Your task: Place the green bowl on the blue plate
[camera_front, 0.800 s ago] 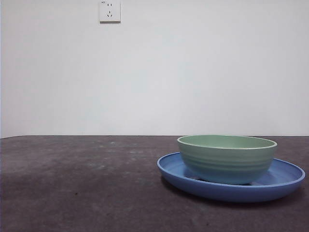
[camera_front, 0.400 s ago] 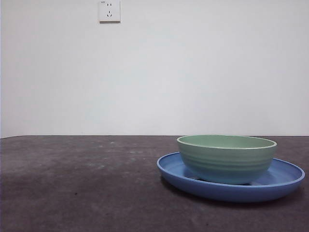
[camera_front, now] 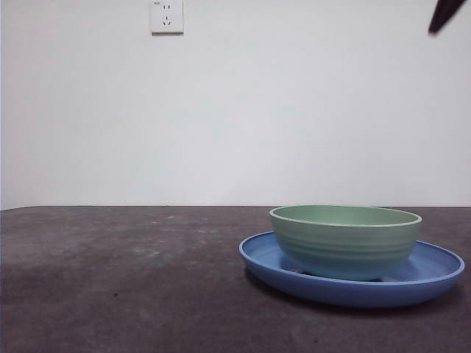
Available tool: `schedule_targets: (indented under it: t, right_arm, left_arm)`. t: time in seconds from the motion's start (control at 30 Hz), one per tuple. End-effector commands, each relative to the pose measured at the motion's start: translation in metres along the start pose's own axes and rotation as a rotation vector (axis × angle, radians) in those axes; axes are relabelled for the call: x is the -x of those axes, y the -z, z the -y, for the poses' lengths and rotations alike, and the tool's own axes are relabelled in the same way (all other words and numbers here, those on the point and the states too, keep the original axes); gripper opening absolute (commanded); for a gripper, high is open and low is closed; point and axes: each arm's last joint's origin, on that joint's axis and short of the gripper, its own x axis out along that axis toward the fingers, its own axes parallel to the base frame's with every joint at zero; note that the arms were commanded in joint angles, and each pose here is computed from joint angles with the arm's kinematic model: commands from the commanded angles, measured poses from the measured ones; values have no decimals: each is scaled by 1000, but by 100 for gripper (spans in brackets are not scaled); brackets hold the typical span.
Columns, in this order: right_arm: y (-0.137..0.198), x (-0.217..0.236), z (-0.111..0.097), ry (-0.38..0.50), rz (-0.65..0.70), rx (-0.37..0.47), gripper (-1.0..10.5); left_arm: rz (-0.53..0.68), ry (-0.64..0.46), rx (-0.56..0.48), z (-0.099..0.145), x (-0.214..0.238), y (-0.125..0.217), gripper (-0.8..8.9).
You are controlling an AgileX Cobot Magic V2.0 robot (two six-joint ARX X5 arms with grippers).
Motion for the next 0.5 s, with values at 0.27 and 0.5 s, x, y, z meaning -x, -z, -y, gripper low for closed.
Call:
schedule_targets:
  t: [0.27, 0.5]
  right_arm:
    - [-37, -46, 44, 70, -81, -6, 544]
    - [-49, -87, 70, 79, -159, -32, 426]
  left_arm:
    - [-10, 0, -17, 1, 2, -1, 625]
    - [-10, 0, -17, 1, 2, -1, 625]
